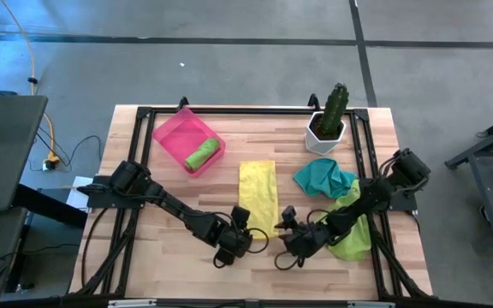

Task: Roll microfiber towels into tight, uniform cylinder then place into a basket
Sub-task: Roll the yellow microfiber cloth

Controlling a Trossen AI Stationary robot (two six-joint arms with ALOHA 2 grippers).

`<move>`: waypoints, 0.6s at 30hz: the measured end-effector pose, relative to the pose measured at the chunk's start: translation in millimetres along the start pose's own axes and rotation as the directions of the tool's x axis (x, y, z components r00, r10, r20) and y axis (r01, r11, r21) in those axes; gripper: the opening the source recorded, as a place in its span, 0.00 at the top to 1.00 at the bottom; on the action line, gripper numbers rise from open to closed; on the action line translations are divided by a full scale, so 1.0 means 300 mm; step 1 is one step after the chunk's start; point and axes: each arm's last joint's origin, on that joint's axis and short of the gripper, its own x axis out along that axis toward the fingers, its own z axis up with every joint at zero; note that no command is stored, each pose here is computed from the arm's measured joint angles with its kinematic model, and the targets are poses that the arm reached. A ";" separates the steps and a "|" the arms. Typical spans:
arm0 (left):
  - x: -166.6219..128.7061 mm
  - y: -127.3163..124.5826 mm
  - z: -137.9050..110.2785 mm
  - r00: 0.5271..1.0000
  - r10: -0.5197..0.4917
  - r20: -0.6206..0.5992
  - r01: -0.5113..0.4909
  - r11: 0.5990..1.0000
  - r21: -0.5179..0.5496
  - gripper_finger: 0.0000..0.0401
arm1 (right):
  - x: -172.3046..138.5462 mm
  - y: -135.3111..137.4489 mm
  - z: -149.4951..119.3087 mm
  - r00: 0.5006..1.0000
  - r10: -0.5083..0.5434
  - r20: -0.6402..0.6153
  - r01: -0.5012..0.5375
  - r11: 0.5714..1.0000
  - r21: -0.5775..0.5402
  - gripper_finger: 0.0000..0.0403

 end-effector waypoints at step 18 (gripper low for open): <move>0.000 -0.001 -0.001 1.000 0.001 -0.001 -0.001 0.999 -0.034 0.64 | 0.032 0.060 -0.005 1.000 0.023 0.014 -0.024 0.998 0.053 0.71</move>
